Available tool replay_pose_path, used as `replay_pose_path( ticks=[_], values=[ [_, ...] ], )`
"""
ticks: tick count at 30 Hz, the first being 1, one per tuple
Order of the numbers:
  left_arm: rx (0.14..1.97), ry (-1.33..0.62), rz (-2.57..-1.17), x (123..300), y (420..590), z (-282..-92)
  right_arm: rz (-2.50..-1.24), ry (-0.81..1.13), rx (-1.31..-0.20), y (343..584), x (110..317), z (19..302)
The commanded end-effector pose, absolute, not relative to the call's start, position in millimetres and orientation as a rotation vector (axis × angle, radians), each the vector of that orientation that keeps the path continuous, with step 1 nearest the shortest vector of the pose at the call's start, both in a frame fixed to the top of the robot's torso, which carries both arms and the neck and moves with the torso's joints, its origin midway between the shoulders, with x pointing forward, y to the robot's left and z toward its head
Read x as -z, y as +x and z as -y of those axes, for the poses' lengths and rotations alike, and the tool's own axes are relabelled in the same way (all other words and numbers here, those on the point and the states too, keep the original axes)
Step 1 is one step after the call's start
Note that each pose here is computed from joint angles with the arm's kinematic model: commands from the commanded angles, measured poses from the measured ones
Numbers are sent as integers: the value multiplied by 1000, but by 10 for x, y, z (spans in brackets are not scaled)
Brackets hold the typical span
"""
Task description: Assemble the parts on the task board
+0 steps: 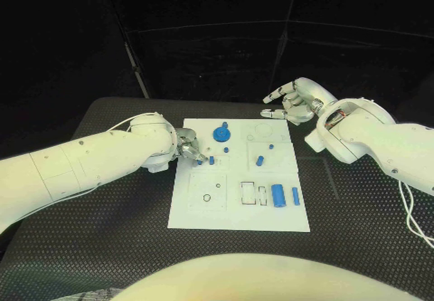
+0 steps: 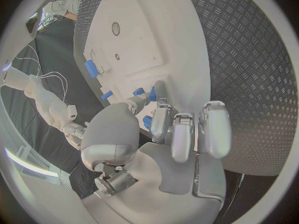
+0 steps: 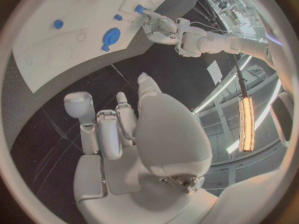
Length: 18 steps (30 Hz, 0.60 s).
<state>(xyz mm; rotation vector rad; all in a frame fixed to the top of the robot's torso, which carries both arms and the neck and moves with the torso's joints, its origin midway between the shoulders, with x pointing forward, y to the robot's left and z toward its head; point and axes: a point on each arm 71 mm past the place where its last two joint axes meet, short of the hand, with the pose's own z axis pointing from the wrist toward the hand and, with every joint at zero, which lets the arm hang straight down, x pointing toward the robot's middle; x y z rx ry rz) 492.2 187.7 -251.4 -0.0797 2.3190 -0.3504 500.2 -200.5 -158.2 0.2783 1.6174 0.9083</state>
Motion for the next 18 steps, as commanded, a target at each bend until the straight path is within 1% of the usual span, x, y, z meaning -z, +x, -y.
replay_pose_path(
  ticks=[1, 12, 18],
  values=[
    [336, -77, -2340, 2557, 4904, -1895, -1609, 269, -915, 4999, 1563, 1996],
    [343, -109, -2302, 2504, 4911, -1945, -1608, 269, -915, 5001, 1564, 2000],
    [378, -166, -2236, 2386, 4949, -1974, -1606, 271, -913, 5009, 1567, 2010]
  ],
)
